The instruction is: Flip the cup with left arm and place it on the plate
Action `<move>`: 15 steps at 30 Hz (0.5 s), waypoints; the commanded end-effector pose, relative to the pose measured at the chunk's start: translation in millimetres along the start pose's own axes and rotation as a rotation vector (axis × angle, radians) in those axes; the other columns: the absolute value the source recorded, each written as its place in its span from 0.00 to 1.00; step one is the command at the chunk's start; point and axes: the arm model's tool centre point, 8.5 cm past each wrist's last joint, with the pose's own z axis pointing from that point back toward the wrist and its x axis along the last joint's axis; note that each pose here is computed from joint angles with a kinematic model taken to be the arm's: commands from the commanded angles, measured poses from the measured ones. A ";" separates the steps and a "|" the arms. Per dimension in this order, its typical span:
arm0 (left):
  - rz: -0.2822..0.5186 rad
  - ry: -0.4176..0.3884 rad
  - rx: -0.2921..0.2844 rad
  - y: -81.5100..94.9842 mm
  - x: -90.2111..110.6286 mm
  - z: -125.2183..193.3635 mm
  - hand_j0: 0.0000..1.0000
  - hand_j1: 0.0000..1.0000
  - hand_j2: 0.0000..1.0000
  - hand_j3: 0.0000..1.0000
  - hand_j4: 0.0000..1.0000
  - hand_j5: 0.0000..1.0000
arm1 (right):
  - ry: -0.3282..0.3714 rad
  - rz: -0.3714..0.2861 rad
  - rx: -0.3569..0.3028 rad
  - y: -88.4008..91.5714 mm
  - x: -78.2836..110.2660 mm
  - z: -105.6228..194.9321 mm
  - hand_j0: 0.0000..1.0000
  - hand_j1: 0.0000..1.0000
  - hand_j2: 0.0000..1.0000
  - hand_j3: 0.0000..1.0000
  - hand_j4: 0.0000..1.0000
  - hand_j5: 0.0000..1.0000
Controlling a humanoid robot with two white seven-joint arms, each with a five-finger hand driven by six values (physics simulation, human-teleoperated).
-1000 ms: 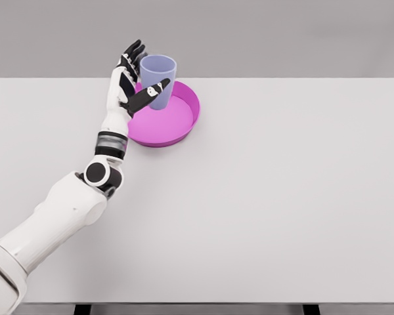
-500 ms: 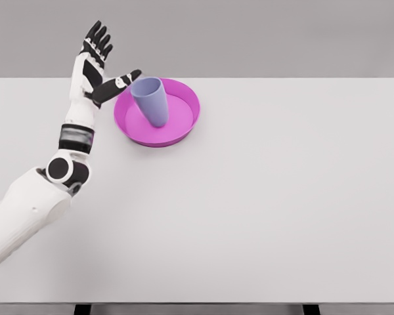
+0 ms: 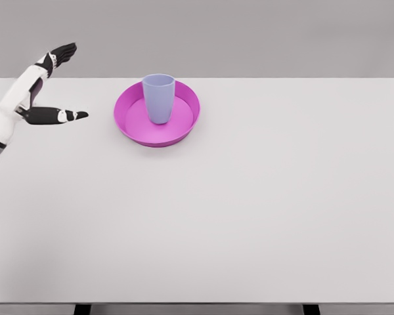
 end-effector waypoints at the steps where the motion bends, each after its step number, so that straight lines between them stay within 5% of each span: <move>1: -0.101 0.016 -0.110 3.4 -0.8 12.1 1.00 1.00 1.00 1.00 1.00 1.00 | 0.000 0.002 0.000 0.0 0.0 0.0 1.00 1.00 1.00 1.00 1.00 1.00; 5: -0.110 0.011 -0.267 1.5 11.7 21.4 1.00 1.00 1.00 1.00 1.00 1.00 | 0.000 0.000 0.000 0.0 0.0 0.0 1.00 1.00 1.00 1.00 1.00 1.00; 7: -0.053 0.012 -0.324 -1.0 15.6 24.1 1.00 1.00 1.00 1.00 1.00 1.00 | 0.000 0.000 0.002 0.2 0.0 0.0 1.00 1.00 1.00 1.00 1.00 1.00; 15: 0.019 -0.008 -0.339 -5.5 26.1 25.8 1.00 1.00 1.00 1.00 1.00 1.00 | 0.000 0.000 0.000 0.0 0.0 0.0 1.00 1.00 1.00 1.00 1.00 1.00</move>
